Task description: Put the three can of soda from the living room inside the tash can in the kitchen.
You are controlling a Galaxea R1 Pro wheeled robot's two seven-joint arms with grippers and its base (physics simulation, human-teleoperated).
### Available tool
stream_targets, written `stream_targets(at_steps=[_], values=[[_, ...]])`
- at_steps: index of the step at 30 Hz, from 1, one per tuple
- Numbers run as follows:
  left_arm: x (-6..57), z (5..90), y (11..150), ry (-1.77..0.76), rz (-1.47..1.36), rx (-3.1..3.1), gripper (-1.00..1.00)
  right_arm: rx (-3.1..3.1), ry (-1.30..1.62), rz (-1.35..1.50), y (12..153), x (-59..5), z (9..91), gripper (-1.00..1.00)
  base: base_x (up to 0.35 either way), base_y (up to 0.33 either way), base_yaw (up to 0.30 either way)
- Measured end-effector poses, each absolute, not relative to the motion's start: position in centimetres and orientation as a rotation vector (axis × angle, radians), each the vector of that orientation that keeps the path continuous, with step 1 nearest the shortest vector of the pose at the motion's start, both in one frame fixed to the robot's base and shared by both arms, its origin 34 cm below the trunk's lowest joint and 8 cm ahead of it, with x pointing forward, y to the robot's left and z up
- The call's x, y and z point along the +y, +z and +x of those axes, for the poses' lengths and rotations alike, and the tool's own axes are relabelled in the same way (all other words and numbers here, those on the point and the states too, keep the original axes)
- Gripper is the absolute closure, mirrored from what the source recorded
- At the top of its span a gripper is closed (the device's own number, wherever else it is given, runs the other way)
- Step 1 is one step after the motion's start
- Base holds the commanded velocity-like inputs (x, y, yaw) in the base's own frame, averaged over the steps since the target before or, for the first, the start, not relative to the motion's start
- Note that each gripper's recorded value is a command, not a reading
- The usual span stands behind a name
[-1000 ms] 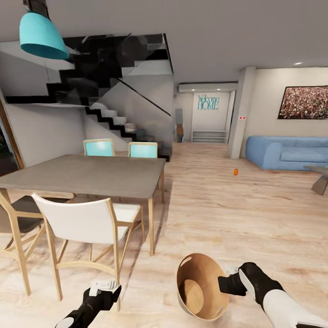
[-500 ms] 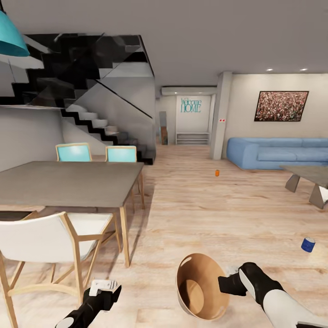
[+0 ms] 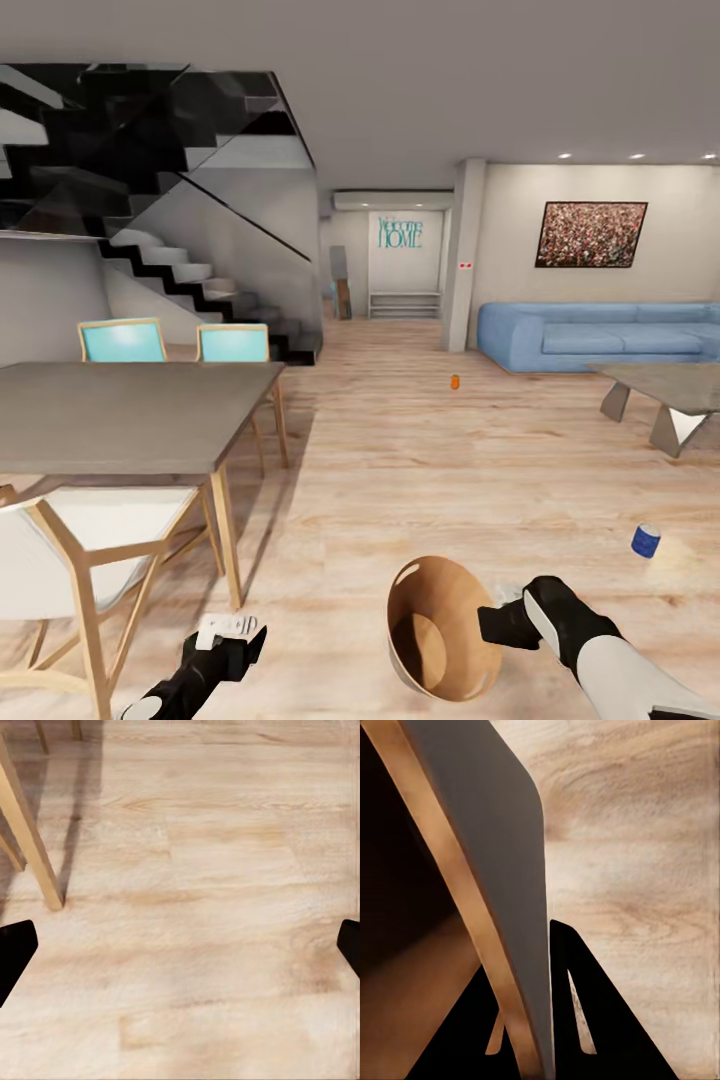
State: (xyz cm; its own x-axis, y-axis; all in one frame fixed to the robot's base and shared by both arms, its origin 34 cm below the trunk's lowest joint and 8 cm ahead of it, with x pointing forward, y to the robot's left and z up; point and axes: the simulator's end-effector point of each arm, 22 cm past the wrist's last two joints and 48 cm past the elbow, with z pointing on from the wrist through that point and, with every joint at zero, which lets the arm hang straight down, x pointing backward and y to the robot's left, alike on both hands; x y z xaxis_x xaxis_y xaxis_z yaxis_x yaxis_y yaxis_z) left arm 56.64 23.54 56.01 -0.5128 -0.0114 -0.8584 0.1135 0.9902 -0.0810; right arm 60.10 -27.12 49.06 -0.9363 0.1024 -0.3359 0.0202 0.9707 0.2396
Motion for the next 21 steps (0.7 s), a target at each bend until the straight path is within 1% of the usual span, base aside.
stream_targets(at_steps=[5, 10, 13, 21], values=[[23.54, 56.64, 56.01, -0.154, 0.071, 2.104, -1.0, 2.77, 0.323, 0.085, 49.05, -27.35, 60.05, 1.0, 0.221, -0.22, -0.156], [23.51, 56.63, 56.01, -0.156, 0.072, 2.104, -1.0, 2.77, 0.331, 0.087, 49.06, -27.1, 60.05, 1.0, 0.253, -0.187, -0.03], [23.5, 56.64, 56.05, -0.156, 0.071, 2.104, -1.0, 2.769, 0.329, 0.084, 49.06, -27.08, 60.07, 1.0, 0.294, -0.081, -0.006], [23.5, 56.64, 56.04, -0.157, 0.071, 2.104, -1.0, 2.768, 0.332, 0.084, 49.07, -26.93, 60.09, 1.0, 0.314, -0.012, -0.001]])
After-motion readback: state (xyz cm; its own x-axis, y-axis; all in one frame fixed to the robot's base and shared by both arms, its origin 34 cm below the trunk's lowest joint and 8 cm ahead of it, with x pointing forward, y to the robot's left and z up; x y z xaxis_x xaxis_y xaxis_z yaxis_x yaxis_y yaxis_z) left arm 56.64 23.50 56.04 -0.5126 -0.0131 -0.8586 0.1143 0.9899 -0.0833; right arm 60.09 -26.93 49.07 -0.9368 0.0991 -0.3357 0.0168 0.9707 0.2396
